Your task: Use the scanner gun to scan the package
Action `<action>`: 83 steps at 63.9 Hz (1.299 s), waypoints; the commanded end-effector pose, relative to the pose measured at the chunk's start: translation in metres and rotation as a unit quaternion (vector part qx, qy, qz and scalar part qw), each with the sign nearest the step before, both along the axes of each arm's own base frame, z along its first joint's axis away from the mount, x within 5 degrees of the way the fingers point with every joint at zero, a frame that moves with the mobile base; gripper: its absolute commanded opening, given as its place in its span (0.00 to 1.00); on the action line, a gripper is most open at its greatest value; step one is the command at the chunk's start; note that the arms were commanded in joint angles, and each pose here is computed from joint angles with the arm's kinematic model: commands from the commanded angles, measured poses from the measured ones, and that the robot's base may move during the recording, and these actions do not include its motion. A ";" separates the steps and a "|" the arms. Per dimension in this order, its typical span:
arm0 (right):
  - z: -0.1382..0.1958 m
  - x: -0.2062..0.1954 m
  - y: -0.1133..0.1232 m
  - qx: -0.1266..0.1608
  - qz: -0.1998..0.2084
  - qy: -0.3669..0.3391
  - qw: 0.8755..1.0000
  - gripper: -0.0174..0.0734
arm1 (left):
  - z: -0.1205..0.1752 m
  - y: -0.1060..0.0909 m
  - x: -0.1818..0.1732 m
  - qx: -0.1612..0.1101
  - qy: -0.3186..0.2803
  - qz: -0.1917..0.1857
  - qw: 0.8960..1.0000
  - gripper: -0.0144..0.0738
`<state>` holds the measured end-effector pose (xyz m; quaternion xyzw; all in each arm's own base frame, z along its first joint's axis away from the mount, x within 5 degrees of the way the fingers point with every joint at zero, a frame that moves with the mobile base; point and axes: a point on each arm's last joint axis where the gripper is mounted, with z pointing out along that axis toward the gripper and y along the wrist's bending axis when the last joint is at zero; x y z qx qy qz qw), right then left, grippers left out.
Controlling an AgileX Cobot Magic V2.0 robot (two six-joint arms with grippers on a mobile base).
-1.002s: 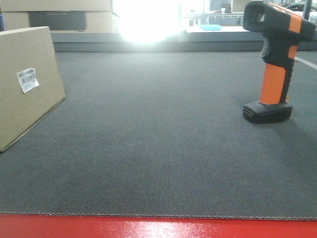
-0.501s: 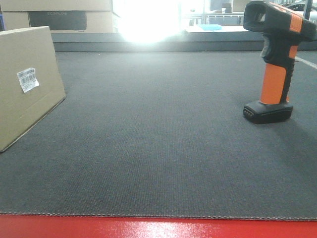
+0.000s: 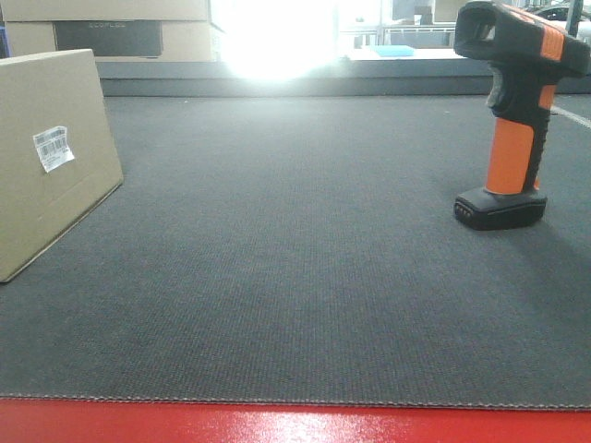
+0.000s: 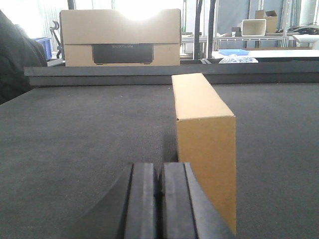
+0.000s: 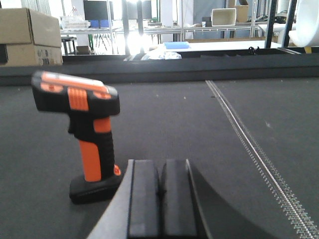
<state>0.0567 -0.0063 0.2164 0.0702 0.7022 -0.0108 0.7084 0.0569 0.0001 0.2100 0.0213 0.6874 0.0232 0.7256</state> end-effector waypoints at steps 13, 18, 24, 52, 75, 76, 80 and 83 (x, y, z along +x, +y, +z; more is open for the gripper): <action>-0.008 -0.001 0.000 -0.011 -0.004 -0.014 1.000 0.02 | 0.003 0.000 -0.001 -0.004 -0.013 0.000 1.000 0.04; -0.008 -0.001 0.000 -0.011 -0.004 -0.014 1.000 0.02 | 0.003 0.000 -0.001 -0.004 -0.013 0.000 1.000 0.04; -0.008 -0.001 0.000 -0.011 -0.004 -0.015 1.000 0.02 | 0.003 0.000 -0.001 -0.004 -0.013 0.000 1.000 0.04; -0.008 -0.001 0.000 -0.011 -0.004 -0.015 1.000 0.02 | 0.003 0.000 -0.001 -0.004 -0.013 0.000 1.000 0.04; -0.008 -0.001 0.000 -0.011 -0.004 -0.015 1.000 0.02 | 0.003 0.000 -0.001 -0.004 -0.013 0.000 1.000 0.04; -0.008 -0.001 0.000 -0.011 -0.004 -0.015 1.000 0.02 | 0.003 0.000 -0.001 -0.004 -0.013 0.000 1.000 0.04; -0.008 -0.001 0.000 -0.011 -0.004 -0.015 1.000 0.02 | 0.003 0.000 -0.001 -0.004 -0.013 0.000 1.000 0.04; -0.008 -0.001 0.000 -0.011 -0.004 -0.015 1.000 0.02 | 0.003 0.000 -0.001 -0.004 -0.013 0.000 1.000 0.04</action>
